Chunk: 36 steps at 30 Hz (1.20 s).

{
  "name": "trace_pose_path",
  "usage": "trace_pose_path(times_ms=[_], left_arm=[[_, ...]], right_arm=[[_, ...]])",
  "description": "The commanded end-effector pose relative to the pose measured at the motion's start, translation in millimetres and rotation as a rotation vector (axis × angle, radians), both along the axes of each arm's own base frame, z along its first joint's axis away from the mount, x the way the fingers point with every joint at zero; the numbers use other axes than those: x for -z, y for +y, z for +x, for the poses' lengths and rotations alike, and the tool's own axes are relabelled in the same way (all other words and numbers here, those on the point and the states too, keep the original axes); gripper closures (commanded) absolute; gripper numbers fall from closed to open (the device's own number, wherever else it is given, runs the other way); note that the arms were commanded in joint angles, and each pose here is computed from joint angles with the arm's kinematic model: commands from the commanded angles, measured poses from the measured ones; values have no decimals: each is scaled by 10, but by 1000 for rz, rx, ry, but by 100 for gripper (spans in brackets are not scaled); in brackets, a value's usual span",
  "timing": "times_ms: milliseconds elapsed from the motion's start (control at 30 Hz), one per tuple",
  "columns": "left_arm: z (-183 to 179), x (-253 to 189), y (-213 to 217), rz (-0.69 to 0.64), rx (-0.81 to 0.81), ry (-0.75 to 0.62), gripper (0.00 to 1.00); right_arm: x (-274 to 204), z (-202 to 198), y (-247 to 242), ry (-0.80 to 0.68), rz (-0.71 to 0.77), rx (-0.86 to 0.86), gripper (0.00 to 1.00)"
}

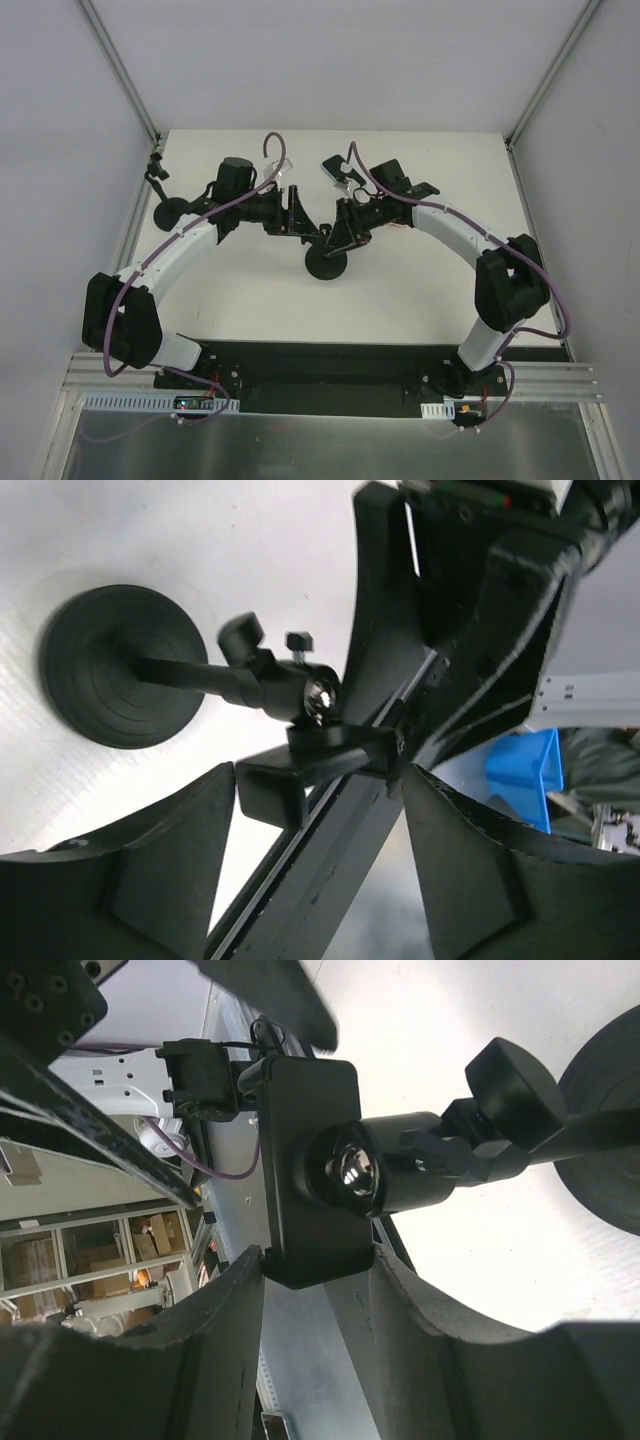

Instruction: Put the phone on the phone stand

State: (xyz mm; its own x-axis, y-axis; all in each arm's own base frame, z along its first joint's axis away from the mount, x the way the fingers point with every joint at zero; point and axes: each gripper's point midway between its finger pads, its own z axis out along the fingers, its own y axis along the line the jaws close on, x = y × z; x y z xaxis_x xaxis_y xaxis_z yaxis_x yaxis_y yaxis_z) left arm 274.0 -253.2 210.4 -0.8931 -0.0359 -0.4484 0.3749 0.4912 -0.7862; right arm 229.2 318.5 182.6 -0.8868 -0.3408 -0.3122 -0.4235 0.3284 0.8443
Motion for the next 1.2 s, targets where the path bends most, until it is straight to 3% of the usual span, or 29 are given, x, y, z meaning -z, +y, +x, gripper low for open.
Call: trace_pose_path(times_ms=[0, 200, 433, 700, 867, 1167], left_arm=[[-54, -218, -113, -62, 67, -64, 37], [-86, -222, -154, -75, 83, -48, 51], [-101, -202, -168, -64, 72, -53, 59], [-202, -278, -234, -76, 98, -73, 67], [-210, -303, -231, -75, 92, -85, 67], [-170, -375, -156, -39, 47, -150, 45]], right_arm=[[-150, 165, -122, -176, -21, 48, 63], [-104, 296, -262, -274, -120, 165, 38], [-191, 357, -303, -380, -148, 239, 35], [-202, 291, -393, -538, -310, 317, 32], [-171, 298, -454, -568, -368, 353, 31], [-223, 277, -484, -578, -364, 375, 27]])
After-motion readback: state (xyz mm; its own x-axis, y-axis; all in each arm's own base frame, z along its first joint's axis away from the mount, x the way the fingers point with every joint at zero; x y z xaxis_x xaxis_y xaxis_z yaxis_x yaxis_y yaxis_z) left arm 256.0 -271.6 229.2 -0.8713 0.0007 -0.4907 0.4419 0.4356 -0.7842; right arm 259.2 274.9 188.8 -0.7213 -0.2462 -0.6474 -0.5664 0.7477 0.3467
